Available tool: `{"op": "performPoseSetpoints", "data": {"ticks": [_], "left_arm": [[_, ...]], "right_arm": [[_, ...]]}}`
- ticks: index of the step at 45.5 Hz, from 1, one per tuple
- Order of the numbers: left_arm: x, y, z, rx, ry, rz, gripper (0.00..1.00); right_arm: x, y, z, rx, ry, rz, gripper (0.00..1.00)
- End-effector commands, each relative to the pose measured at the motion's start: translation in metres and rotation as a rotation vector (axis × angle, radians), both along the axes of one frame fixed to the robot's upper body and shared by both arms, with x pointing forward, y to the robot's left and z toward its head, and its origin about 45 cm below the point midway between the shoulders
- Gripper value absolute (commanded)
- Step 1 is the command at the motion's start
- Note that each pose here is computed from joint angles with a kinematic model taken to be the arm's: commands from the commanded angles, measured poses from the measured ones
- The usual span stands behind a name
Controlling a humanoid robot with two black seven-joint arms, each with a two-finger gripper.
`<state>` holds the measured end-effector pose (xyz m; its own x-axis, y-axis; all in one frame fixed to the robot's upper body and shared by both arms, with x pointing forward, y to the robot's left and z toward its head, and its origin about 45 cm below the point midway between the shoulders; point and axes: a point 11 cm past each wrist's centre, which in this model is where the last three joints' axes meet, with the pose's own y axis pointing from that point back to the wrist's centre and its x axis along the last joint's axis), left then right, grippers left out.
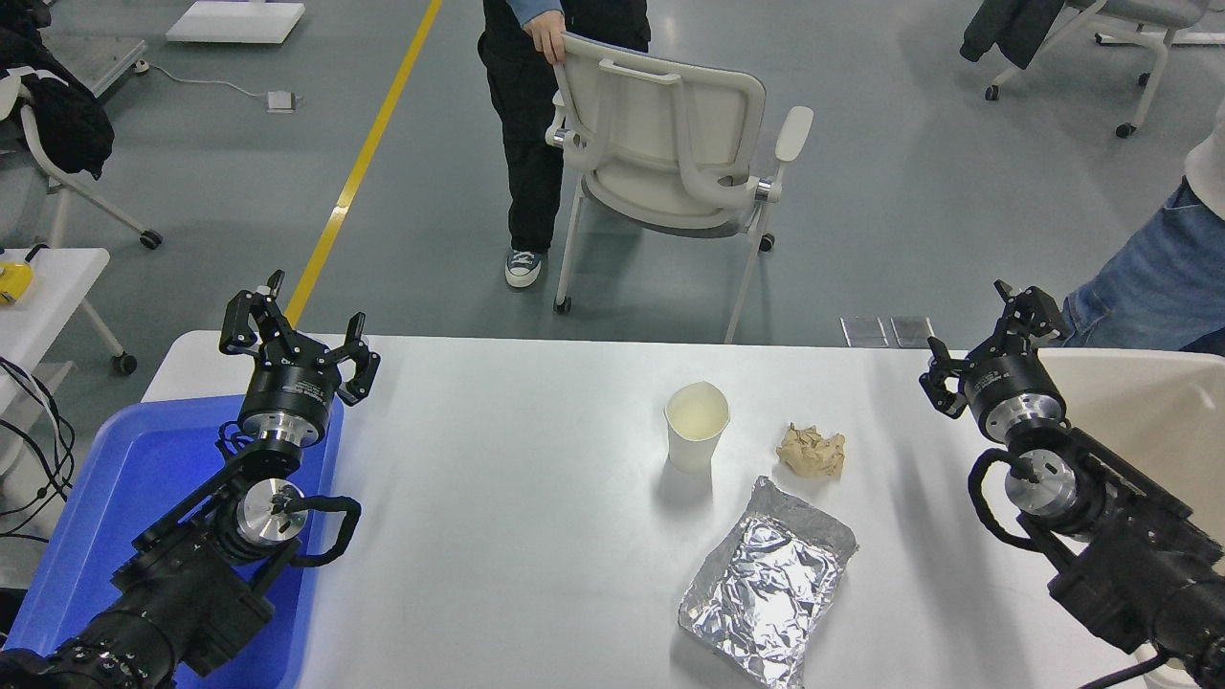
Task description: Dispose of the paper cup in the dustbin
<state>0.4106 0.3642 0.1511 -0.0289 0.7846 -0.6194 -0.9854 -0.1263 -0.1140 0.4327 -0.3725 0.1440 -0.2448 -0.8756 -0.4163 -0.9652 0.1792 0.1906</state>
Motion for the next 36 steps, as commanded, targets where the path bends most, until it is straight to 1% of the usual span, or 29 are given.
{"op": "performPoseSetpoints", "data": {"ticks": [1, 36], "left_arm": [[0.0, 0.0, -0.001, 0.002, 0.003, -0.001, 1.0], [0.0, 0.0, -0.001, 0.0, 0.001, 0.0, 1.0]], "right_arm": [[0.0, 0.003, -0.001, 0.005, 0.0, 0.002, 1.0], [-0.001, 0.022, -0.004, -0.028, 0.012, 0.083, 1.0]]}}
